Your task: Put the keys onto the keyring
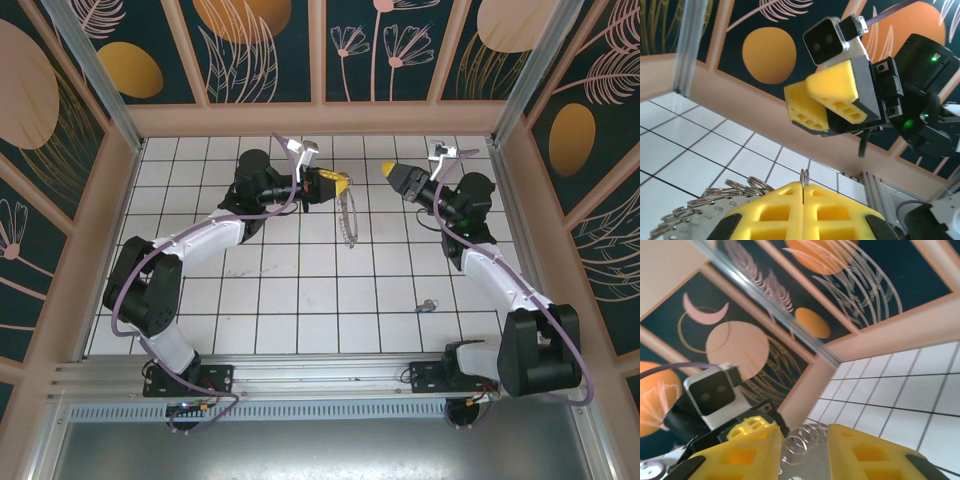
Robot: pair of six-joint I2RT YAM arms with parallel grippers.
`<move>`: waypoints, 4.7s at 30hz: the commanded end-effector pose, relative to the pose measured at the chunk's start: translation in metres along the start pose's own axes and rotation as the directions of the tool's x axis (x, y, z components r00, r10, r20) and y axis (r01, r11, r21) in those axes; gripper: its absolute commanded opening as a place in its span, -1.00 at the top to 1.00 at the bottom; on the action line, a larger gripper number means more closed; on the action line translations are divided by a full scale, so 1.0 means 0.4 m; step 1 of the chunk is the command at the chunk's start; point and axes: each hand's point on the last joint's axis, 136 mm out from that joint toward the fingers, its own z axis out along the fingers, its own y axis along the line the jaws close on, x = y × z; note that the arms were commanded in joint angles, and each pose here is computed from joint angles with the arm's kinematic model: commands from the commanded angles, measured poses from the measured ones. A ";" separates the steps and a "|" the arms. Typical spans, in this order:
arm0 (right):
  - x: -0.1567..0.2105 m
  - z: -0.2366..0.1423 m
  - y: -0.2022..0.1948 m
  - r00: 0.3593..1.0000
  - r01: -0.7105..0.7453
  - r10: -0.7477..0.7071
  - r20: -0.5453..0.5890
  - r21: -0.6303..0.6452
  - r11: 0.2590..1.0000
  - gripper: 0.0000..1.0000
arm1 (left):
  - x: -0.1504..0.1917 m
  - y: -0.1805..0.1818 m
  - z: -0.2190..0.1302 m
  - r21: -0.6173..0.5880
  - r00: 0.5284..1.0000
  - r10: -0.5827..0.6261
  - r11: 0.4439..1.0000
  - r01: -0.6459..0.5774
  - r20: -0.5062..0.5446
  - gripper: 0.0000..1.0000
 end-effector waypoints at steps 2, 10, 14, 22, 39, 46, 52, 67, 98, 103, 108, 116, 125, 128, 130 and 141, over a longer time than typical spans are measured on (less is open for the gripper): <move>0.008 0.009 0.083 0.997 0.067 -0.072 -0.024 -0.170 0.983 0.39 | -0.058 -0.057 0.002 0.092 0.999 0.016 0.996 -0.020 0.039 1.00; 0.076 0.043 0.129 0.992 0.071 -0.093 -0.082 -0.237 0.969 0.39 | -0.039 -0.028 0.019 0.114 0.997 -0.074 0.991 0.070 0.031 1.00; 0.099 0.048 0.130 0.991 0.066 -0.091 -0.097 -0.234 0.970 0.39 | -0.040 -0.030 0.019 0.116 0.997 -0.074 0.991 0.070 0.031 1.00; 0.121 0.047 0.103 0.992 0.051 -0.071 -0.100 -0.195 0.980 0.36 | -0.043 -0.039 0.016 0.119 0.997 -0.065 0.991 0.061 0.030 1.00; 0.153 0.059 0.081 0.990 0.027 -0.052 -0.132 -0.186 0.982 0.53 | -0.054 -0.042 0.018 0.128 0.998 -0.055 0.991 0.050 0.037 1.00; 0.154 0.058 0.066 0.990 0.026 -0.047 -0.129 -0.161 0.987 0.44 | -0.054 -0.047 0.017 0.135 0.998 -0.053 0.990 0.048 0.035 1.00; 0.144 0.045 0.045 0.993 0.021 -0.036 -0.112 -0.131 0.991 0.43 | -0.055 -0.051 0.014 0.134 0.998 -0.051 0.990 0.046 0.036 1.00; 0.128 0.058 0.060 0.993 0.027 -0.044 -0.110 -0.151 0.988 0.31 | -0.051 -0.048 0.014 0.138 0.998 -0.056 0.989 0.050 0.034 1.00; 0.064 0.061 0.117 0.995 0.100 -0.097 0.023 -0.255 0.962 1.00 | -0.105 -0.008 -0.033 0.070 0.948 -0.196 0.980 0.184 0.253 0.32; 0.034 0.061 0.133 0.991 0.114 -0.092 0.094 -0.276 0.954 1.00 | -0.106 -0.005 -0.036 0.116 0.925 -0.252 0.967 0.228 0.283 0.32; 0.012 0.065 0.140 0.985 0.105 -0.057 0.164 -0.303 0.947 1.00 | -0.121 -0.016 -0.041 0.178 0.900 -0.297 0.952 0.250 0.320 0.34; 0.002 0.086 0.127 0.978 0.048 0.025 0.206 -0.340 0.939 1.00 | -0.126 -0.008 -0.039 0.198 0.875 -0.333 0.940 0.278 0.353 0.36; 0.019 0.119 0.126 0.981 0.020 0.050 0.185 -0.358 0.934 1.00 | -0.108 0.028 -0.032 0.172 0.855 -0.361 0.932 0.319 0.371 0.40; 0.024 0.127 0.123 0.983 0.012 0.056 0.178 -0.358 0.934 1.00 | -0.101 0.035 -0.029 0.164 0.854 -0.367 0.930 0.329 0.368 0.40; 0.025 0.130 0.123 0.983 0.009 0.057 0.175 -0.359 0.933 1.00 | -0.095 0.040 -0.028 0.160 0.852 -0.372 0.928 0.336 0.368 0.40; 0.029 0.142 0.113 0.984 -0.004 0.067 0.164 -0.356 0.935 1.00 | -0.080 0.042 -0.010 0.170 0.854 -0.386 0.922 0.347 0.349 0.44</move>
